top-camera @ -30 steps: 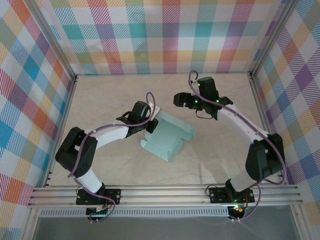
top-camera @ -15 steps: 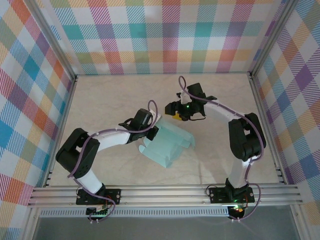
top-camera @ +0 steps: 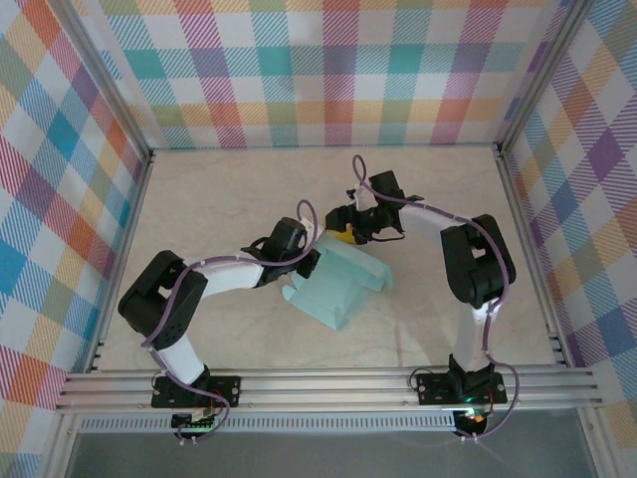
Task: Fold the paper box
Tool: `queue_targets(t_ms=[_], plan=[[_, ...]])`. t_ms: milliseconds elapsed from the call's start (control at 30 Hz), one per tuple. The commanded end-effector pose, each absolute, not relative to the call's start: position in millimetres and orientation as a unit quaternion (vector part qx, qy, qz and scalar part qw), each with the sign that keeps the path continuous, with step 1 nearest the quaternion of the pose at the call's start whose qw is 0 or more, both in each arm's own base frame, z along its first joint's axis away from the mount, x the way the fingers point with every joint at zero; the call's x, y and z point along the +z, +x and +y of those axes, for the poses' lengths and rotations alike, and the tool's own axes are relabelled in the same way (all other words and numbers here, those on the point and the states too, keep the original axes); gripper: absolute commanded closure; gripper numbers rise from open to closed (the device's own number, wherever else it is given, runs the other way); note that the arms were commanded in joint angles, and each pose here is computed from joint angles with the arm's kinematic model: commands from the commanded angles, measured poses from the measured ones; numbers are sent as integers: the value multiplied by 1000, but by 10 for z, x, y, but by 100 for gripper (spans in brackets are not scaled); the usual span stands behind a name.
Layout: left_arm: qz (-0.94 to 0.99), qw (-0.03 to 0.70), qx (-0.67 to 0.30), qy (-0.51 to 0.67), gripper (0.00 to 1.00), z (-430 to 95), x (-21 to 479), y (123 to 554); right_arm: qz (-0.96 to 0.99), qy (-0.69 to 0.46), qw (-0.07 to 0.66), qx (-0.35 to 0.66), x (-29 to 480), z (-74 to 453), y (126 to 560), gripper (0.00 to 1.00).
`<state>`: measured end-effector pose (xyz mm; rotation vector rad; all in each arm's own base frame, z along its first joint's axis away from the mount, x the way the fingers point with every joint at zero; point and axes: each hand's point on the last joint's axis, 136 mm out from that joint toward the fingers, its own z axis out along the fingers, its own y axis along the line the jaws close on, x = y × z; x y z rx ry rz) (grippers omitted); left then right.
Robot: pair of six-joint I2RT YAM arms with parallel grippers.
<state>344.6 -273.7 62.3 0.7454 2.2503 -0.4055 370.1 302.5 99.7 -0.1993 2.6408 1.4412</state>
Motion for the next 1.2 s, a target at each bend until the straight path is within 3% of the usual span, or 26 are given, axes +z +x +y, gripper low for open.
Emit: queue_targets(t_ms=[0,233,400,700,1167], plan=[[881,336,-164,290,90,-2798,463,3381,877,-85,33,471,770,3044,3529,30],[884,330,-163,289,88,-2805,427,3388,890,-90,37,446,608,2970,3500,34],[883,335,-159,287,75,-2786,424,3396,896,-96,42,433,558,2926,3483,36],[873,365,-167,276,62,-2793,444,3445,889,-106,42,444,624,2897,3475,39],[871,397,-179,230,73,-2883,408,3670,857,-112,0,502,822,2981,3327,39]])
